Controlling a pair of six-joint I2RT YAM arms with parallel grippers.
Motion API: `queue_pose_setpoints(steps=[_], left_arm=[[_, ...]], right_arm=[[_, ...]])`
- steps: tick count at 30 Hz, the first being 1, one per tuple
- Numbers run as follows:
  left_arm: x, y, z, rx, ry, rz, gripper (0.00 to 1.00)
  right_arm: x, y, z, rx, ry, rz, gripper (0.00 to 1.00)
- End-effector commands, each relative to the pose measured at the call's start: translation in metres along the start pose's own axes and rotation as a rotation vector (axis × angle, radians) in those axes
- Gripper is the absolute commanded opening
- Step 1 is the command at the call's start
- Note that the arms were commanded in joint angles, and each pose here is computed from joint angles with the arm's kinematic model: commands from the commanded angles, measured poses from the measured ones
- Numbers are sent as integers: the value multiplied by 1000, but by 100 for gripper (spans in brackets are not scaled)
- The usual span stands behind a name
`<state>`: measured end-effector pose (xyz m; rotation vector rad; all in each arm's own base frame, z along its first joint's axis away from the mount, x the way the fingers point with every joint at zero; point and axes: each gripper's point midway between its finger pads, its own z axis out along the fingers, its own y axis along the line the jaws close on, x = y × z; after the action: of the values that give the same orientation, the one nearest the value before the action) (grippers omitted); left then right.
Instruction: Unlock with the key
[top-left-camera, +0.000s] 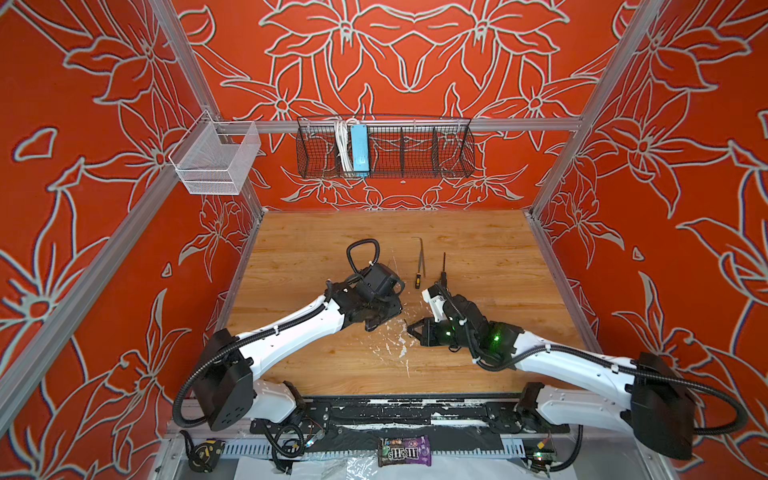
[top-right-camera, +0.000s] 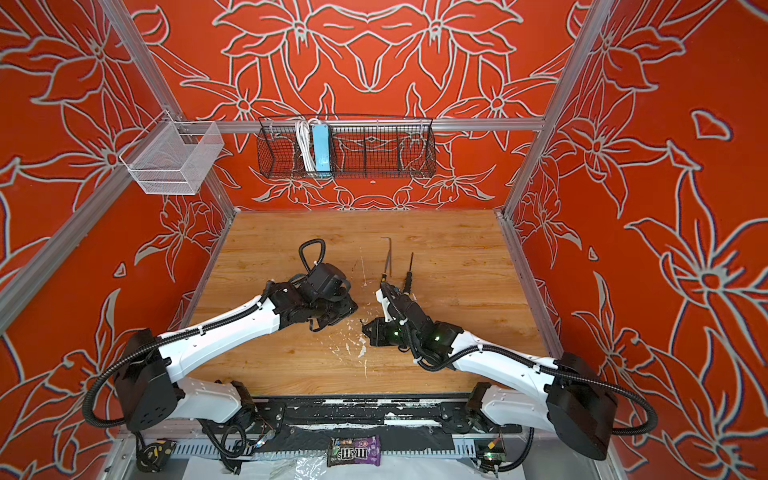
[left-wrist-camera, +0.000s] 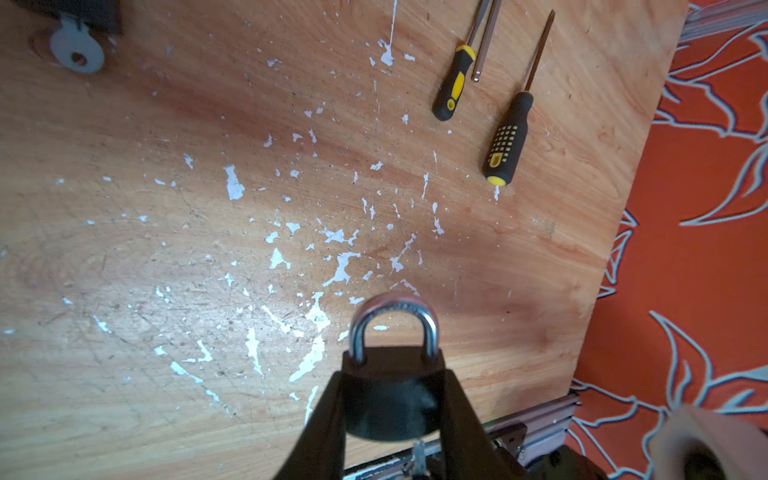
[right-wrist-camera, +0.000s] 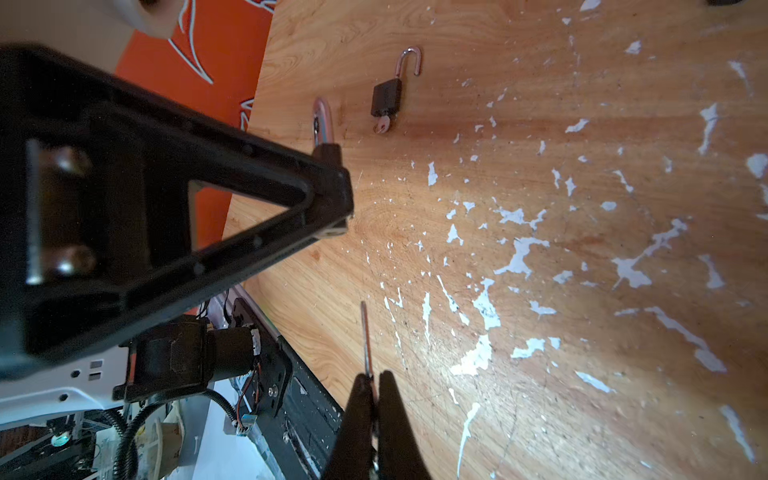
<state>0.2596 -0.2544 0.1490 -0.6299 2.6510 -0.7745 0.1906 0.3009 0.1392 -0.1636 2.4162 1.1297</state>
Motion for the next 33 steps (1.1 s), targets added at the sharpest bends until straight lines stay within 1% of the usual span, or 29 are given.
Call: queue_pose_setpoints(steps=[1,6,12,17,24,30,33], left_arm=[[-4,-12,-11,80,-18,-53,0],[-4,-12,-15,89,-25,-55,0],[-4,-12,-16,93,-23,-45,0],[-4,-13,-18,99,-23,-38,0],[-3,-16,-18,111,-18,-33,0],[-1,-20,-17,127,-4,-20,0],[0,-20,-18,123,4,-2,0]], right_arm=[[-25,21,2,-42,-111,-13,0],[-31,29,5,-75,-136,-2,0],[-30,31,8,-81,-127,0,0],[-34,24,4,-54,-159,21,0],[-35,23,2,-50,-170,30,0],[-39,28,3,-76,-170,42,0],[-42,31,3,-113,-171,67,0]])
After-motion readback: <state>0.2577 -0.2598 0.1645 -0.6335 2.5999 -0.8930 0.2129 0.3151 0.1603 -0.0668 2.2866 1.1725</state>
